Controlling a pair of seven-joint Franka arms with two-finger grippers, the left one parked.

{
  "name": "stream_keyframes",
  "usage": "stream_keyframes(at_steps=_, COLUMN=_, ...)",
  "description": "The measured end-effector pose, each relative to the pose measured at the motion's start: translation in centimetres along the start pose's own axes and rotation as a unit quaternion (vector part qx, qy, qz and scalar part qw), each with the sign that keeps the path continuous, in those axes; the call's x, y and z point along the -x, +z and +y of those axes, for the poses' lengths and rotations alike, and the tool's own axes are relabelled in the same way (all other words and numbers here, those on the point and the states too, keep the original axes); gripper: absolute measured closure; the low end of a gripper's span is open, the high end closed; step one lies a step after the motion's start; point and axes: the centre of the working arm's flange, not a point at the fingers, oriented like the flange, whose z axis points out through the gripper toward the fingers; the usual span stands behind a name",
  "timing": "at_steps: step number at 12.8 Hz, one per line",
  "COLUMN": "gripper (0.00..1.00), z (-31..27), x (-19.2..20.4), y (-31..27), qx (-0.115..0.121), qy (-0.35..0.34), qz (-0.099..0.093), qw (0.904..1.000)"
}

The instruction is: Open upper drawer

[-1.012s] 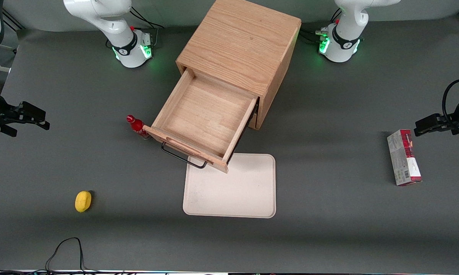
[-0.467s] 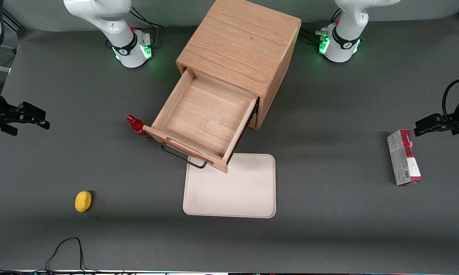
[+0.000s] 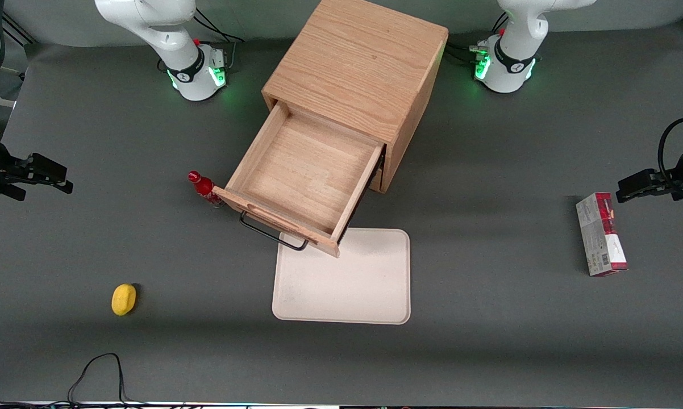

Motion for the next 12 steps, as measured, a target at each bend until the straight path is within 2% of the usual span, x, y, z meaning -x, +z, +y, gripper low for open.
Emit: stream_keyframes(at_steps=12, gripper=0.00, z=0.10, x=0.05, y=0.32, qx=0.010, qy=0.012, qz=-0.005, qw=0.9999)
